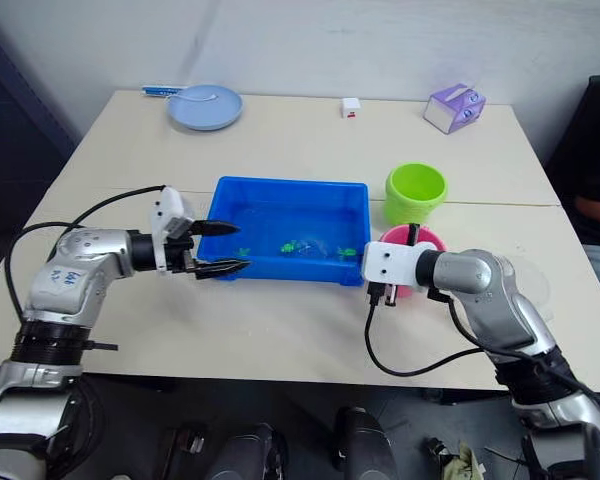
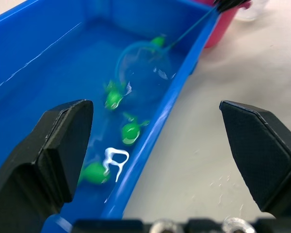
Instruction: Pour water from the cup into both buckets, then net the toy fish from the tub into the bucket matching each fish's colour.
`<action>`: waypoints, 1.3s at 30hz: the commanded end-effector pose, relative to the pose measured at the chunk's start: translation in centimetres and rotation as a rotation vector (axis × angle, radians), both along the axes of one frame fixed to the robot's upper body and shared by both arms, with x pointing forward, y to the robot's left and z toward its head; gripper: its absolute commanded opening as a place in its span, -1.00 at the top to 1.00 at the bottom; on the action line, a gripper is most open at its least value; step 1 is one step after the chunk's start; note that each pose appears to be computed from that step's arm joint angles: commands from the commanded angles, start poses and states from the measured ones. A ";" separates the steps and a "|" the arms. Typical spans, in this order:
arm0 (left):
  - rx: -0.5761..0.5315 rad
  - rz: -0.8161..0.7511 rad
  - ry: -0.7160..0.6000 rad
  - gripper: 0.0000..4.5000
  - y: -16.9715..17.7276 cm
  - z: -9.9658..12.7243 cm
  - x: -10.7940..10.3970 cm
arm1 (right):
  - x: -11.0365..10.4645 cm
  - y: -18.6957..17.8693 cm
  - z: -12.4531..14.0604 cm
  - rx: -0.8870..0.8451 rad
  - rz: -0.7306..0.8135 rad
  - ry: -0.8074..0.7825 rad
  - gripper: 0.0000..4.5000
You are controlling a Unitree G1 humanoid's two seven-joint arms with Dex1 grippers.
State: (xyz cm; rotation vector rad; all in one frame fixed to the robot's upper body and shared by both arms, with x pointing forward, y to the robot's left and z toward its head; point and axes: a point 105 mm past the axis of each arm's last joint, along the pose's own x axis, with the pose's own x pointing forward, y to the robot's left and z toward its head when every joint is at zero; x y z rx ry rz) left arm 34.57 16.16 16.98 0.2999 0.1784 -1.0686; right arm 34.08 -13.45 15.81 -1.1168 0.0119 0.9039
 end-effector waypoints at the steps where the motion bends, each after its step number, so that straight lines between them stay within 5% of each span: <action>1: 0.001 0.027 -0.035 -1.00 1.2 0.7 0.0 | 0.4 1.4 1.0 -0.024 0.044 -0.065 0.65; 25: 0.055 0.094 -0.068 -1.00 3.9 1.4 0.0 | -0.6 6.5 0.8 0.155 0.217 0.094 0.65; 39: 0.064 0.139 -0.070 -1.00 5.6 1.5 0.0 | 0.7 5.8 1.4 0.402 0.053 0.302 0.65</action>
